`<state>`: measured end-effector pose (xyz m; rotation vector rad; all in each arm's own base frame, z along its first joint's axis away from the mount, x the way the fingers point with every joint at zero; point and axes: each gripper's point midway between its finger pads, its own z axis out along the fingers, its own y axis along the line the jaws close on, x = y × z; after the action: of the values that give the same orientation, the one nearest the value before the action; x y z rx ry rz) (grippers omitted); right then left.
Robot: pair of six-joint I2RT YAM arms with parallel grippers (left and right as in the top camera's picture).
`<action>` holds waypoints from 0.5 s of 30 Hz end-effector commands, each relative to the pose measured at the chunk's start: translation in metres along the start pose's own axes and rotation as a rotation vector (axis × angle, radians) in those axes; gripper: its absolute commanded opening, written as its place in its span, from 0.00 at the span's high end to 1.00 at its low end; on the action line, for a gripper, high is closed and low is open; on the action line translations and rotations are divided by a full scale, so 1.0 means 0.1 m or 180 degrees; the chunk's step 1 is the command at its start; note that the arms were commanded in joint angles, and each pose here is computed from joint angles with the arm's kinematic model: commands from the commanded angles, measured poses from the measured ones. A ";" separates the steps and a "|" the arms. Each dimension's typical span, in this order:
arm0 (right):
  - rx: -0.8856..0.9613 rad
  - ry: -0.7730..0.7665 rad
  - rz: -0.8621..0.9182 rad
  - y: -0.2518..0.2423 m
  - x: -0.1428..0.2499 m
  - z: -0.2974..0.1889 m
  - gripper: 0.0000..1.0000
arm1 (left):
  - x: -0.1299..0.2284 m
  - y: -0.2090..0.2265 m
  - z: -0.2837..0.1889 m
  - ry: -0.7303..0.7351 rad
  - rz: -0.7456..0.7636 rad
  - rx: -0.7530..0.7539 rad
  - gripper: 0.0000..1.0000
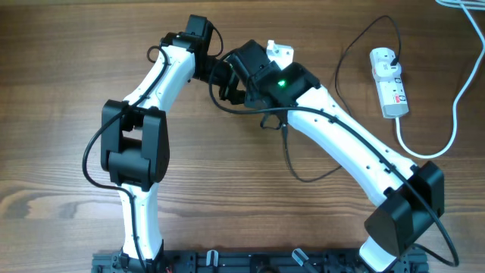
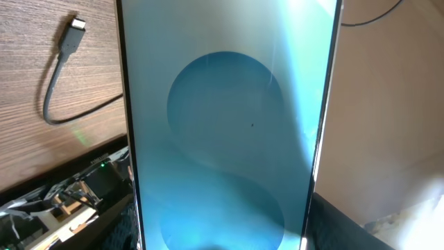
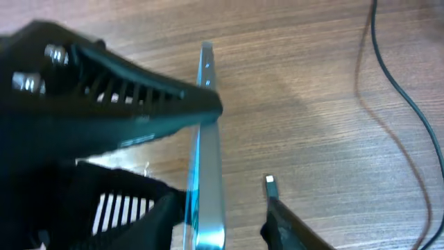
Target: Plug charger to phone and switch on socket
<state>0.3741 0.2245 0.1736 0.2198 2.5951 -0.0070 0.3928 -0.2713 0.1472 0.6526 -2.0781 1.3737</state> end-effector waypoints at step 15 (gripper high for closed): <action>-0.0105 -0.0002 0.0076 0.10 -0.04 0.05 0.77 | 0.26 -0.19 -0.04 0.0180 0.0142 0.0151 0.38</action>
<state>0.3779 0.2290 0.1755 0.2330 2.5819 0.0297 0.3921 -0.2722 0.1502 0.6438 -2.0603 1.3862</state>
